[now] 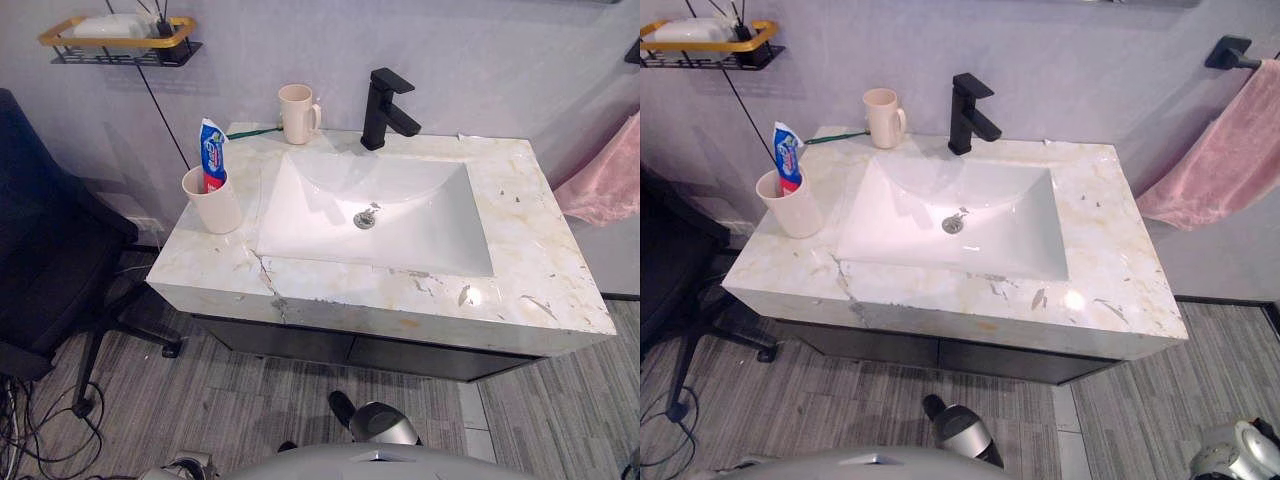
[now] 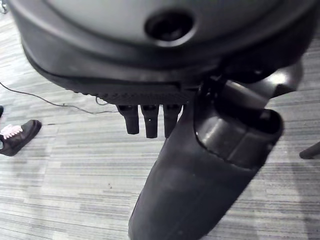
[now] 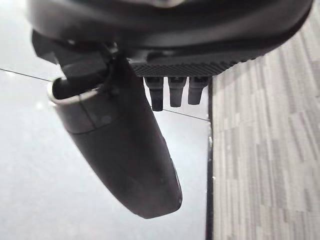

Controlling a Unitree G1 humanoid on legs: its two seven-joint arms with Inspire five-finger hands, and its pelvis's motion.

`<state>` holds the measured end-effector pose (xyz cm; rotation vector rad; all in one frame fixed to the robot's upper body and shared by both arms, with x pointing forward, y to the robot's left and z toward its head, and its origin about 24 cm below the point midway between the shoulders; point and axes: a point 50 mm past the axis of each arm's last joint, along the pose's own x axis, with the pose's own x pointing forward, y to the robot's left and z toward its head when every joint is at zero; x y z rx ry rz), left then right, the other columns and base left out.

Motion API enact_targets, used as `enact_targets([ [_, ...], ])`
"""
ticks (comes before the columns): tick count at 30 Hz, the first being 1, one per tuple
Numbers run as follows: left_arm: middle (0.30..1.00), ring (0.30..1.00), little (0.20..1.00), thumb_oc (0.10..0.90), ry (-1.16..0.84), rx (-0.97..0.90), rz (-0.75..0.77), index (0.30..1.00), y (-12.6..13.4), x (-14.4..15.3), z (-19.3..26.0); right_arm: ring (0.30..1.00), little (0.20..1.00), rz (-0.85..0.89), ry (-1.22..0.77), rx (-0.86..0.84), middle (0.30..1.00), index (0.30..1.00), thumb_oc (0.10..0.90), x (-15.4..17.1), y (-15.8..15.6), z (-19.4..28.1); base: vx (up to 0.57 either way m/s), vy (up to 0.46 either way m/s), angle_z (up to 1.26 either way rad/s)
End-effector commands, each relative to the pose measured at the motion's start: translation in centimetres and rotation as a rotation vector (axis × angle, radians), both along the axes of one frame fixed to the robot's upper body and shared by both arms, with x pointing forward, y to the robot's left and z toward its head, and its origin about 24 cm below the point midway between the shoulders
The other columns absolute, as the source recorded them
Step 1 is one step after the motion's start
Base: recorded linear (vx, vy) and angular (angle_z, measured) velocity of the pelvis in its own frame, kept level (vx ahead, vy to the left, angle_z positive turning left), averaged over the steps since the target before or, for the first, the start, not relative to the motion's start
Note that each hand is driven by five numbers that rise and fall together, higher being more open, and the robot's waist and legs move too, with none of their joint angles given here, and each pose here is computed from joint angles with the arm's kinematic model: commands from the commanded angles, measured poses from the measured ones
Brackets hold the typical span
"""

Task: Organize the bathroom.

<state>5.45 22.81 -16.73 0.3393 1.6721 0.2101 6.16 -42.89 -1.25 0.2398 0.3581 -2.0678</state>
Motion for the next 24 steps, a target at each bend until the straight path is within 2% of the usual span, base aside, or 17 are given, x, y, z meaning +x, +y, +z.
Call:
enact_targets([
  [1,0.900,0.900,0.900,0.800,-0.087,-0.019,0.011,0.900,-0.1,2.5,0.3,0.900,0.900,0.016,-0.154,0.024,0.900,0.900,0.800,3.0,-0.1,0.3,-0.03,0.013,0.07],
  [4,0.900,0.900,0.900,0.800,-0.098,-0.025,0.000,0.900,-0.4,2.5,0.2,0.900,0.900,0.024,-0.183,0.175,0.900,0.900,0.800,2.5,2.0,-3.0,-0.02,0.010,0.03],
  [5,0.900,0.900,0.900,0.800,-0.111,-0.035,-0.011,0.900,-0.6,2.7,0.1,0.900,0.900,0.040,-0.165,0.321,0.900,0.900,0.800,1.7,4.8,-6.3,-0.03,0.021,0.07],
  [9,0.900,0.900,0.900,0.800,-0.131,-0.046,-0.014,0.900,-1.1,3.1,0.1,0.900,0.900,0.034,-0.119,0.462,0.900,0.900,0.800,1.1,8.2,-8.9,-0.02,0.008,0.05],
  [16,0.900,0.900,0.900,0.800,-0.140,-0.058,-0.006,0.900,-1.5,3.7,0.1,0.900,0.900,0.171,-0.110,0.582,0.900,0.900,0.800,0.7,10.6,-11.0,0.00,0.000,0.00],
  [18,0.900,0.900,0.900,0.800,-0.157,-0.068,-0.007,0.900,-1.8,4.1,0.2,0.900,0.900,0.482,-0.100,0.734,0.900,0.900,0.800,2.2,12.9,-12.3,0.00,0.000,0.00],
  [21,0.900,0.900,0.900,0.800,-0.183,-0.067,-0.017,0.900,-2.2,4.8,0.3,0.900,0.900,0.811,-0.023,0.883,0.900,0.900,0.800,3.6,15.4,-13.2,0.00,-0.015,0.00],
  [22,0.900,0.900,0.900,0.800,-0.202,-0.067,-0.048,0.900,-2.4,5.6,0.5,0.900,0.900,1.177,0.198,1.036,0.900,0.900,0.800,4.2,18.1,-13.9,-0.02,-0.051,0.02],
  [24,0.900,0.900,0.900,0.800,-0.207,-0.063,-0.065,0.900,-2.5,5.9,0.6,0.900,0.900,1.303,0.305,1.060,0.900,0.900,0.800,4.4,18.9,-14.0,-0.02,-0.055,0.05],
])
